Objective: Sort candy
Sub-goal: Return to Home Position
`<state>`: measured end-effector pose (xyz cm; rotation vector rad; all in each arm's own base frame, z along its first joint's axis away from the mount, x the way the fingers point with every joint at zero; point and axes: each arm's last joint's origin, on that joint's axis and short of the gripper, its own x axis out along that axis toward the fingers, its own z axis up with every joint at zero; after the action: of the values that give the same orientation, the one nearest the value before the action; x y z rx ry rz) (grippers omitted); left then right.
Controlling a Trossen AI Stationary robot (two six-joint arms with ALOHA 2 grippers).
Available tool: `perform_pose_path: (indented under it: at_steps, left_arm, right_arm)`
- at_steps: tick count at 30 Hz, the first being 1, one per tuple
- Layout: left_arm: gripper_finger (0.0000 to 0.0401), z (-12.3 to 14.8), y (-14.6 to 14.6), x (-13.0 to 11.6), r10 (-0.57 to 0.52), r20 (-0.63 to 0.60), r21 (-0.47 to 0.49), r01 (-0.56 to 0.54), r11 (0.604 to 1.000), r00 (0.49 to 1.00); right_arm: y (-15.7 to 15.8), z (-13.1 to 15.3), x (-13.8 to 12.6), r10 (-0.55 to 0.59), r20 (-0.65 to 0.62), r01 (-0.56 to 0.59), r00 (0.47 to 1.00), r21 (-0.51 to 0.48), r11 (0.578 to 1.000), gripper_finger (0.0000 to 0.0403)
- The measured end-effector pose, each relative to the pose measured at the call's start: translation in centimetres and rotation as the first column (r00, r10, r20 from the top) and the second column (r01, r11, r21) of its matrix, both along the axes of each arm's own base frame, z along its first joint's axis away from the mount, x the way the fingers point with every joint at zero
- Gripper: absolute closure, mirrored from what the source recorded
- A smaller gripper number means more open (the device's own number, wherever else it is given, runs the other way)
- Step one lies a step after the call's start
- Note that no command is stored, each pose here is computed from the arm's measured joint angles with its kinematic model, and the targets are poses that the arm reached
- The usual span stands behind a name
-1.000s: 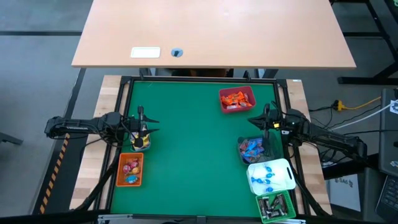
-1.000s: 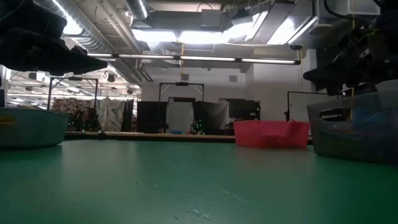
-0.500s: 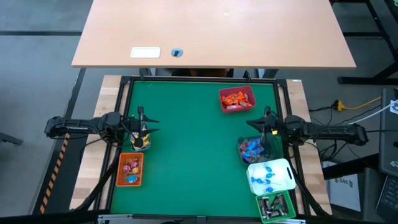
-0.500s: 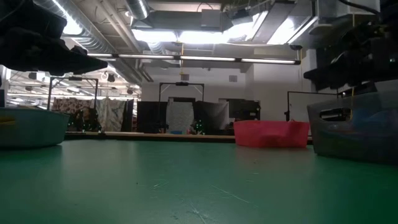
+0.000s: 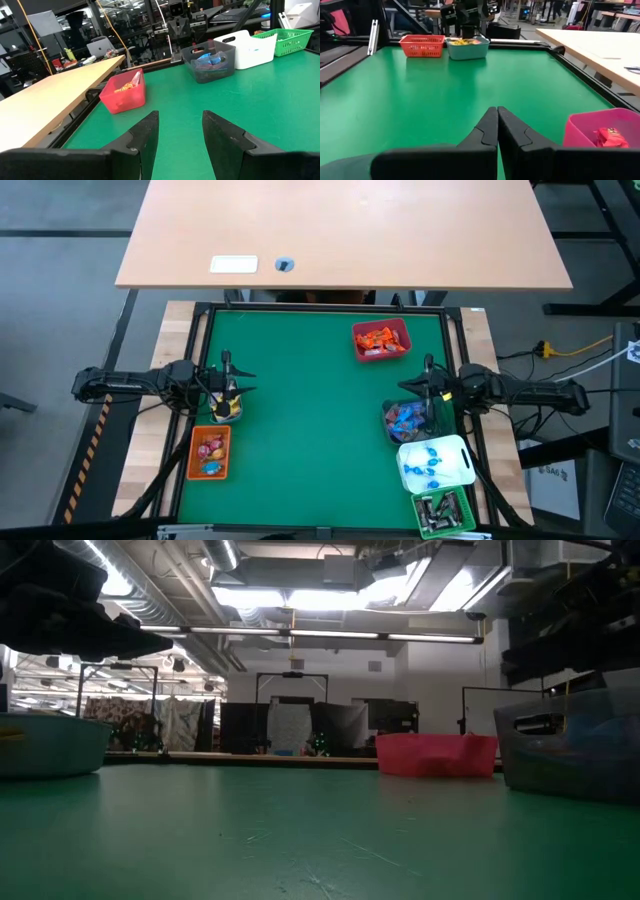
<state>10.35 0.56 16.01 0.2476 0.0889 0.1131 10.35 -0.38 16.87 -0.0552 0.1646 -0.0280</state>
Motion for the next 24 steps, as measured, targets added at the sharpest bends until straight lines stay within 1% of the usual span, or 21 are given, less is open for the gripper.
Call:
perform_pose_path:
  at_steps: [8, 11, 15, 19, 24]
  left_arm:
    - [0.0260, 0.0, 0.0, 0.0, 0.000, 0.000, 0.000, 0.000, 1.000, 1.000]
    - [0.0260, 0.0, 0.0, 0.0, 0.000, 0.000, 0.000, 0.000, 1.000, 1.000]
    - [0.0260, 0.0, 0.0, 0.0, 0.000, -0.001, 0.000, 0.000, 1.000, 1.000]
    - [0.0260, 0.0, 0.0, 0.0, 0.000, 0.000, 0.000, 0.000, 1.000, 1.000]
    - [0.0260, 0.0, 0.0, 0.0, 0.000, -0.001, 0.000, 0.000, 1.000, 1.000]
  right_arm:
    - [0.0, -0.4, -0.3, 0.004, -0.043, -0.004, 0.999, 0.003, 1.000, 0.0402]
    - [0.1, -0.2, -0.3, 0.013, -0.021, -0.013, 1.000, 0.009, 1.000, 0.0402]
    - [0.1, -0.6, 0.1, 0.038, 0.079, -0.038, 0.996, 0.007, 0.999, 0.0402]
    - [0.1, -1.1, 0.1, 0.034, 0.068, -0.036, 0.997, 0.027, 0.999, 0.0402]
    - [0.1, -1.1, 0.1, 0.035, 0.069, -0.036, 0.997, 0.023, 0.999, 0.0402]
